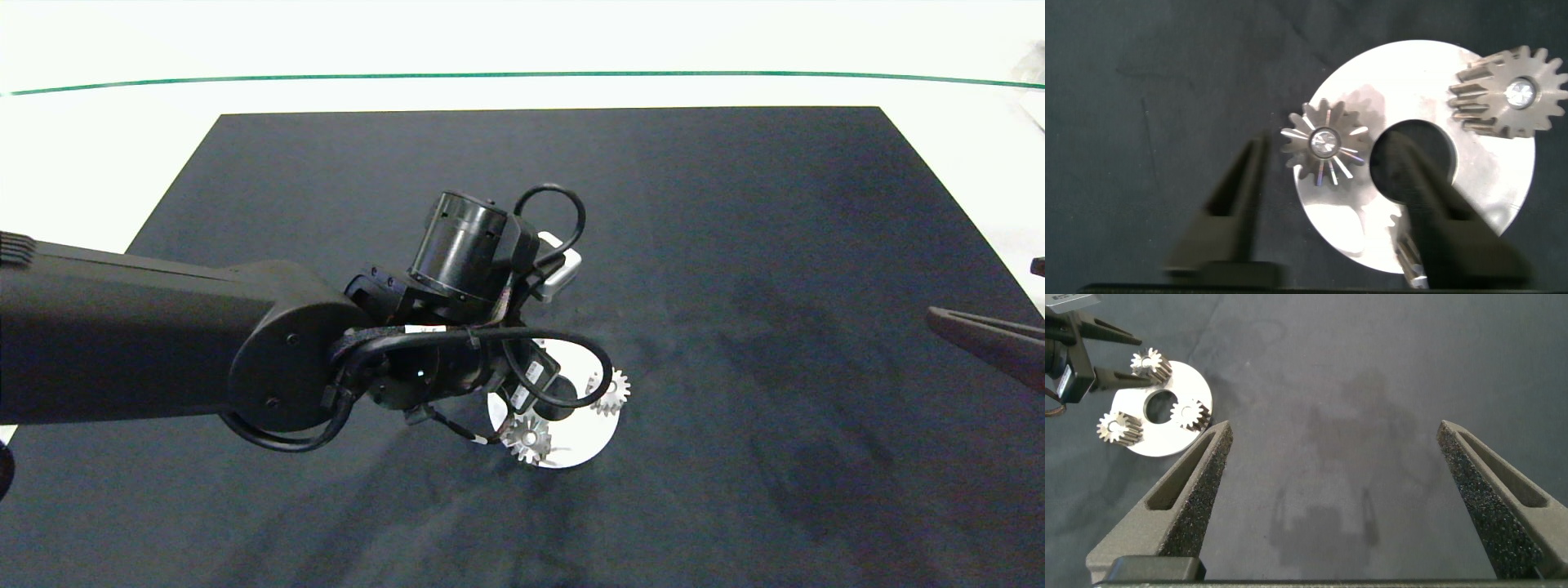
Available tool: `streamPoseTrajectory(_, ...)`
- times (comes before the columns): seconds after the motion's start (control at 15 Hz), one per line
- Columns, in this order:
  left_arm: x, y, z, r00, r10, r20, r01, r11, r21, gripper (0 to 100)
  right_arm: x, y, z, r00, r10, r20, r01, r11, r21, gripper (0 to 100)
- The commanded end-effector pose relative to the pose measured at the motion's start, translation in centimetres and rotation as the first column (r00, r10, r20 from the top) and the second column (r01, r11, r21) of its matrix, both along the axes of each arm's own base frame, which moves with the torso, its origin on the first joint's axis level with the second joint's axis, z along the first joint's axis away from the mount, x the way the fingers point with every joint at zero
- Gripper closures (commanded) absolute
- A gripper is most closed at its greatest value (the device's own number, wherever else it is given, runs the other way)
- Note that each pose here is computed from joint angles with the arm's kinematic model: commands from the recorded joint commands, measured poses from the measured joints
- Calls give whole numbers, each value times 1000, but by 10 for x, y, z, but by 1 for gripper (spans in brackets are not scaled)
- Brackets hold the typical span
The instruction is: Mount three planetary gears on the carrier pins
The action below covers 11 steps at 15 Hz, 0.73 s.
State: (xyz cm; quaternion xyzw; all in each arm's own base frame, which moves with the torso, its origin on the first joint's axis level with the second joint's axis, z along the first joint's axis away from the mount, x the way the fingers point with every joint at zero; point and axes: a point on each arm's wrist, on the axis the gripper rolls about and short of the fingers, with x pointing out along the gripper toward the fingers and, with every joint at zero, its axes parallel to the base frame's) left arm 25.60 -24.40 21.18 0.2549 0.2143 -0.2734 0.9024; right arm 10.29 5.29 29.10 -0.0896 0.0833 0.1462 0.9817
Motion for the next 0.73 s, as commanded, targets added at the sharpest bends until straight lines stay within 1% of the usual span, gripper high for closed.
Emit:
streamPoseTrajectory(0.07,-9,13,22,999,15,42,-13,999,-42,0,0,0,0,1000,-1,1,1,1000,-2,0)
streamPoseTrajectory(0.13,-13,22,30,998,26,54,-23,998,-54,0,0,0,0,1000,-1,2,1,1000,-1,0)
streamPoseTrajectory(0.2,-19,49,45,995,80,62,-76,995,-70,0,-2,-1,1,1000,-1,8,1,1000,-1,0)
streamPoseTrajectory(0.27,-25,68,59,989,128,68,-121,987,-106,0,-4,-2,2,1000,0,18,0,1000,-8,0)
streamPoseTrajectory(0.33,-31,89,72,979,192,72,-180,972,-152,0,-5,-3,2,1000,1,25,-1,1000,-10,0)
streamPoseTrajectory(0.4,-42,112,85,965,250,79,-232,954,-188,0,-7,-4,4,999,-3,33,4,1000,-8,0)
streamPoseTrajectory(0.47,-53,136,94,943,319,91,-293,929,-224,0,-8,-6,5,999,-19,39,19,1000,-5,0)
streamPoseTrajectory(0.53,-66,159,102,917,382,118,-344,903,-257,0,-8,-8,5,998,-41,42,42,999,-8,0)
streamPoseTrajectory(0.6,-72,172,105,896,425,131,-380,884,-271,0,-9,-10,5,997,-61,43,61,998,-10,0)
streamPoseTrajectory(0.67,-83,196,106,845,514,146,-460,839,-290,0,-6,-15,4,993,-112,47,113,993,-39,0)
streamPoseTrajectory(0.73,-89,207,104,817,557,150,-500,814,-296,0,-4,-20,4,985,-162,52,165,985,-58,0)
